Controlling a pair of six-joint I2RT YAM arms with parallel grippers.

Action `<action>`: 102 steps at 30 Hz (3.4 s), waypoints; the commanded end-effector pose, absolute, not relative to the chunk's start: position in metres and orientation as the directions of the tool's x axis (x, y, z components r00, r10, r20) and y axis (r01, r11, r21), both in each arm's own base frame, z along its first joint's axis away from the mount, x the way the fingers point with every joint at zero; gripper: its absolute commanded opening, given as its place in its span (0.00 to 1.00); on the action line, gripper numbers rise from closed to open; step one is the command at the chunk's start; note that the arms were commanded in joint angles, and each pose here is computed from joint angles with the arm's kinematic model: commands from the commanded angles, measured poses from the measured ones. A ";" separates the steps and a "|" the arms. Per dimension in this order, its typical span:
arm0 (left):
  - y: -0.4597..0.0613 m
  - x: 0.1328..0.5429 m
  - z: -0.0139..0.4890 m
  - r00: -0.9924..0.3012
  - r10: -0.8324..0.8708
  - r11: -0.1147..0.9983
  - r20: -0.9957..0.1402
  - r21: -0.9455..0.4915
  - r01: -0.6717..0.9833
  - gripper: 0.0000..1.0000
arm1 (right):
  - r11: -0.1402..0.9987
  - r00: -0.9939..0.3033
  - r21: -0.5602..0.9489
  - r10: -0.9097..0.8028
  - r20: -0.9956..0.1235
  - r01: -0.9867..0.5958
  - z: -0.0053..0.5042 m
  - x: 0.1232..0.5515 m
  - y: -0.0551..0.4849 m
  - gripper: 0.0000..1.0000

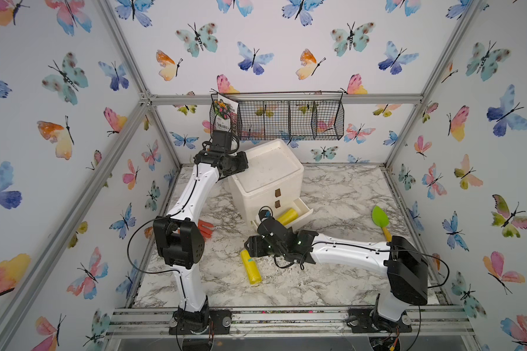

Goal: Sort the rolls of trash bags by color and place them into the drawer
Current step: Pick up the roll of trash bags from the center of the board, then place the roll of trash bags in the drawer.

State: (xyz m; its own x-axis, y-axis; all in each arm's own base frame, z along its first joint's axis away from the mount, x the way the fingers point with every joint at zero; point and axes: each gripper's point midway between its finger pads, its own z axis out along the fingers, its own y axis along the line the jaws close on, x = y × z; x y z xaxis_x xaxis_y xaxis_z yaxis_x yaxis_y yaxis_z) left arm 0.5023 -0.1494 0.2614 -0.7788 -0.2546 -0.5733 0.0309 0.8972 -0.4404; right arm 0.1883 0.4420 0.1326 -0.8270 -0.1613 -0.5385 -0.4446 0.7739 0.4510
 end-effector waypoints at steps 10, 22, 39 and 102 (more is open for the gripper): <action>-0.126 0.457 0.158 -0.933 -0.243 0.935 -0.265 -0.321 -0.153 0.00 | 0.831 -0.800 0.243 -0.338 -0.496 -0.501 0.067 0.158 0.443 0.72; -0.123 0.456 0.157 -0.934 -0.243 0.938 -0.263 -0.310 -0.157 0.00 | 0.820 -0.785 0.227 -0.363 -0.502 -0.525 0.043 0.167 0.472 0.72; -0.125 0.456 0.158 -0.934 -0.240 0.935 -0.263 -0.321 -0.150 0.00 | 0.846 -0.802 0.246 -0.299 -0.516 -0.474 0.054 0.173 0.457 0.42; -0.130 0.459 0.154 -0.938 -0.236 0.929 -0.253 -0.341 -0.141 0.00 | 0.616 -0.774 0.782 0.542 -0.327 0.100 0.144 0.379 0.325 0.63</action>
